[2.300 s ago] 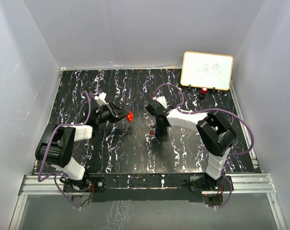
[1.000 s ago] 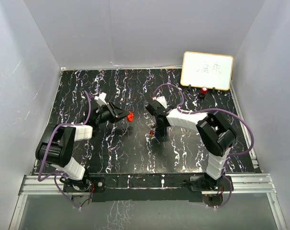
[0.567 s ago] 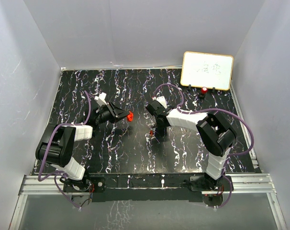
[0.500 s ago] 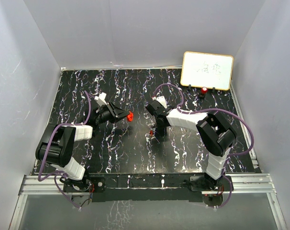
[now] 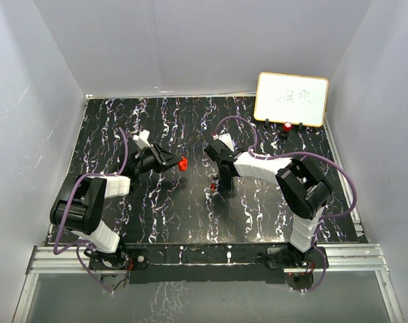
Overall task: Insert the wireless bluetooth earbuds into the charging case
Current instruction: Pick up the earbud from the center of the board.
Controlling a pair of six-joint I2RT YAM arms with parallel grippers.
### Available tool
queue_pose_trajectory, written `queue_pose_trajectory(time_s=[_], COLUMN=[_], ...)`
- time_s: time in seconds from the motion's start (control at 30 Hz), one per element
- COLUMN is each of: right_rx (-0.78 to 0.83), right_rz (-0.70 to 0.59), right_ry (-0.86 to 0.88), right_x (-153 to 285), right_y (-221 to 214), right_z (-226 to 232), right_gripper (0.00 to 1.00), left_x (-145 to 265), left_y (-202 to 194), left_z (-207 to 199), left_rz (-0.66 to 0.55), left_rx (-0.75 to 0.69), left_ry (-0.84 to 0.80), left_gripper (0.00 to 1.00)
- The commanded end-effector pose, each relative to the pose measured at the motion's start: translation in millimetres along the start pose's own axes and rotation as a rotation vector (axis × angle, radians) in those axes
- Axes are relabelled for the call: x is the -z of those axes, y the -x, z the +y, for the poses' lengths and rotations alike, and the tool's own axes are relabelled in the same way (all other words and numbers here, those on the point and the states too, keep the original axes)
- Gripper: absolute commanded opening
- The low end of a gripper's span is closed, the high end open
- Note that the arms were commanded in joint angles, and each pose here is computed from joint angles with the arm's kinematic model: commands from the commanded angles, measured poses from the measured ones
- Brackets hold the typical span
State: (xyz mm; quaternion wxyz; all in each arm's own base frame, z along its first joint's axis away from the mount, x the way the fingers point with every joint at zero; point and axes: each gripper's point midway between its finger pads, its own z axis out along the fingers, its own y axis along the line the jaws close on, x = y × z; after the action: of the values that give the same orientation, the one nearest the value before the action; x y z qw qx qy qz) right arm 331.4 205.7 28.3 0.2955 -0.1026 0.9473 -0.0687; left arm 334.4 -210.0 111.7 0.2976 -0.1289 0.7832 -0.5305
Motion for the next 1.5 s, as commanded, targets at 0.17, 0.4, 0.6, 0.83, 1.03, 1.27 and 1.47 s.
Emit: queue_pose_trajectory(time_s=[0.17, 0.4, 0.6, 0.83, 1.03, 1.27, 1.47], right_rx=[-0.035, -0.037, -0.037, -0.035, -0.039, -0.037, -0.036], right_rz=[-0.068, -0.072, -0.08, -0.071, -0.076, -0.076, -0.075], right_ry=[0.01, 0.008, 0.009, 0.01, 0.01, 0.007, 0.007], right_x=[4.5, 6.3, 7.6, 7.1, 8.4, 7.8, 7.7], right_y=[26.2, 26.9, 27.6, 24.7, 27.2, 27.5, 27.3], right_z=[3.8, 2.8, 2.0, 1.9, 1.5, 1.3, 1.6], right_gripper=[0.13, 0.06, 0.03, 0.21, 0.22, 0.15, 0.09], left_x=[0.0, 0.0, 0.2, 0.5, 0.1, 0.2, 0.1], left_y=[7.4, 7.2, 7.7, 6.6, 6.8, 7.0, 6.5], left_z=[-9.2, -8.7, -8.8, -8.8, -7.8, -7.9, -7.8], left_rz=[-0.012, -0.012, -0.013, -0.011, -0.011, -0.012, -0.011], left_rx=[-0.025, -0.024, -0.024, -0.024, -0.023, -0.024, -0.023], left_ry=[-0.032, -0.032, -0.032, -0.032, -0.03, -0.03, -0.03], left_gripper=[0.0, 0.0, 0.0, 0.0, 0.0, 0.0, 0.0])
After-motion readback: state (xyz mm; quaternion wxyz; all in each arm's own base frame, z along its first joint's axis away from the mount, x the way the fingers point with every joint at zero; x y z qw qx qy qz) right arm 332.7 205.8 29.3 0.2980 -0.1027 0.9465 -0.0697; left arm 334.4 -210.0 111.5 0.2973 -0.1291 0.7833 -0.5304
